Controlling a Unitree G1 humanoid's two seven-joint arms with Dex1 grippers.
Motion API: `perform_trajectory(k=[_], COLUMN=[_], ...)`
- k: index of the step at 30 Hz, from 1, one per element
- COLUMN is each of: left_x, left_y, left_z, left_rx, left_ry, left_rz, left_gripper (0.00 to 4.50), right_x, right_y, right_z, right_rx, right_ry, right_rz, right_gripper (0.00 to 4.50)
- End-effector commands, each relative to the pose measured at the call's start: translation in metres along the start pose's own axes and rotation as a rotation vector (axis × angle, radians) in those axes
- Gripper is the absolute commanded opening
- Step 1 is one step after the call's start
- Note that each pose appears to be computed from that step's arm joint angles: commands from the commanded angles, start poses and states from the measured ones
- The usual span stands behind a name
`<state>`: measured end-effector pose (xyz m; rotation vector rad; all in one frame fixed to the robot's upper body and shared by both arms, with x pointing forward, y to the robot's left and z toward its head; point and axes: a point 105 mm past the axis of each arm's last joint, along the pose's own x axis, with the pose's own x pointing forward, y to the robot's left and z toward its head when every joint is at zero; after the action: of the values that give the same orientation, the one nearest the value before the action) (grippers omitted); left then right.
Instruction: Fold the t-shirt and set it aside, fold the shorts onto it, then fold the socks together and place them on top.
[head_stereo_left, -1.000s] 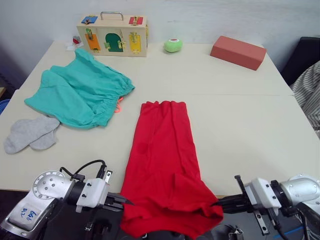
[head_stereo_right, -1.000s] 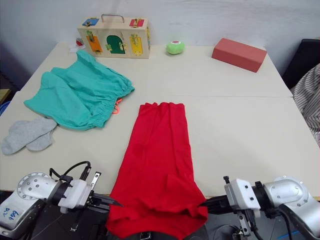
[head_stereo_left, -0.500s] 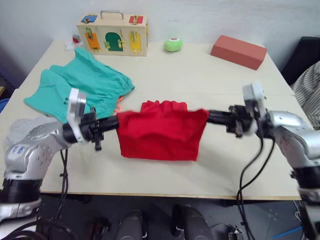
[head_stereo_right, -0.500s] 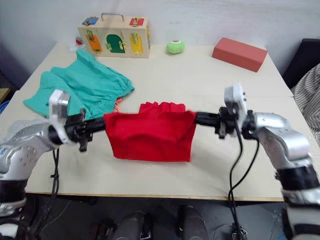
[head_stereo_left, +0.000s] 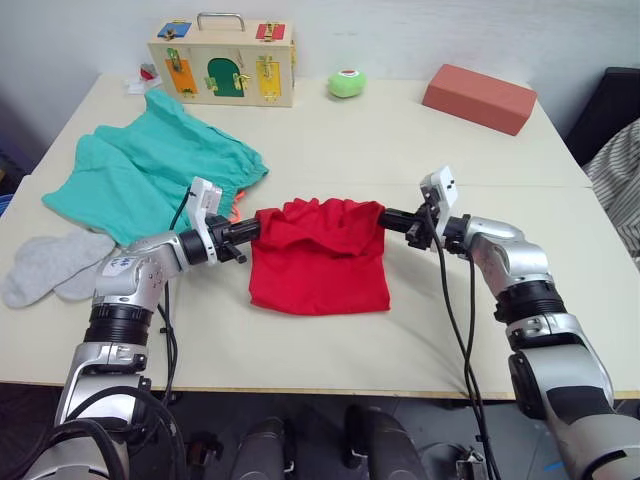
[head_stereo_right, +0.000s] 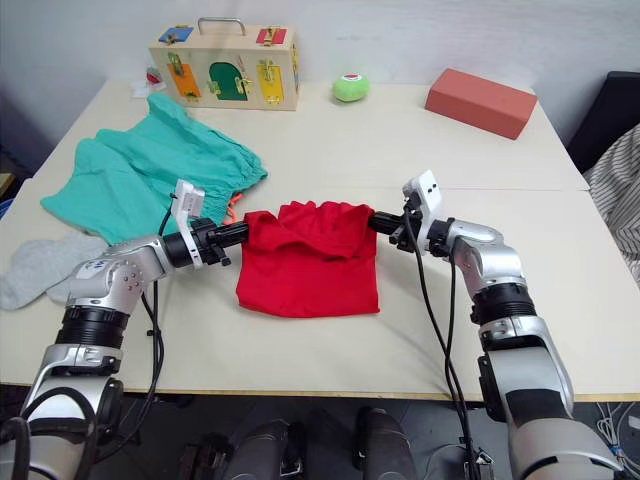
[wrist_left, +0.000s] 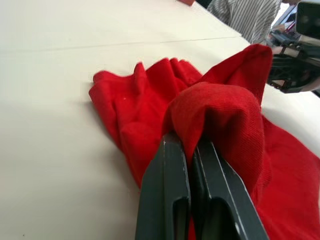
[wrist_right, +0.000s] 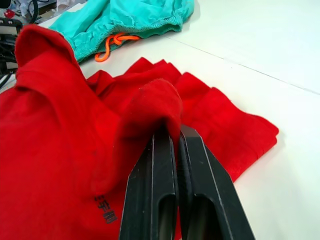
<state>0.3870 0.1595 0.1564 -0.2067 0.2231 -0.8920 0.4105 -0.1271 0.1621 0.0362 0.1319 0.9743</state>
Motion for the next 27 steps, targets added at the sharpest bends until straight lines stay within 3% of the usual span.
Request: perform_trajectory(k=[1, 6, 8, 16, 21, 25, 27], left_x=[0.003, 0.012, 0.015, 0.019, 0.017, 0.01, 0.001], left_y=[0.007, 0.013, 0.013, 0.039, 0.033, 0.015, -0.008], left_z=[0.016, 0.018, 0.018, 0.027, 0.044, 0.056, 0.055], left_rx=[0.026, -0.043, -0.069, -0.028, 0.063, 0.175, 0.338], left_ry=[-0.062, -0.109, -0.11, -0.201, -0.273, -0.315, -0.281], left_rz=[0.036, 0.047, 0.049, 0.272, 0.279, 0.241, 0.149], left_gripper=[0.03, 0.03, 0.49, 2.88, 4.35, 4.36, 4.36], right_x=[0.0, 0.002, 0.003, -0.007, -0.02, -0.034, -0.038], right_y=[-0.008, -0.02, -0.022, -0.053, -0.061, -0.054, -0.025], right_z=[0.013, 0.009, 0.011, 0.026, 0.034, 0.046, 0.052], right_rx=[-0.002, 0.084, 0.145, 0.134, 0.13, 0.016, -0.155], right_ry=[-0.057, -0.08, -0.103, -0.237, -0.316, -0.377, -0.367], right_rz=[-0.043, -0.134, -0.147, -0.416, -0.484, -0.456, -0.293], right_gripper=[0.0, 0.0, 0.0, 2.7, 4.37, 4.44, 4.44])
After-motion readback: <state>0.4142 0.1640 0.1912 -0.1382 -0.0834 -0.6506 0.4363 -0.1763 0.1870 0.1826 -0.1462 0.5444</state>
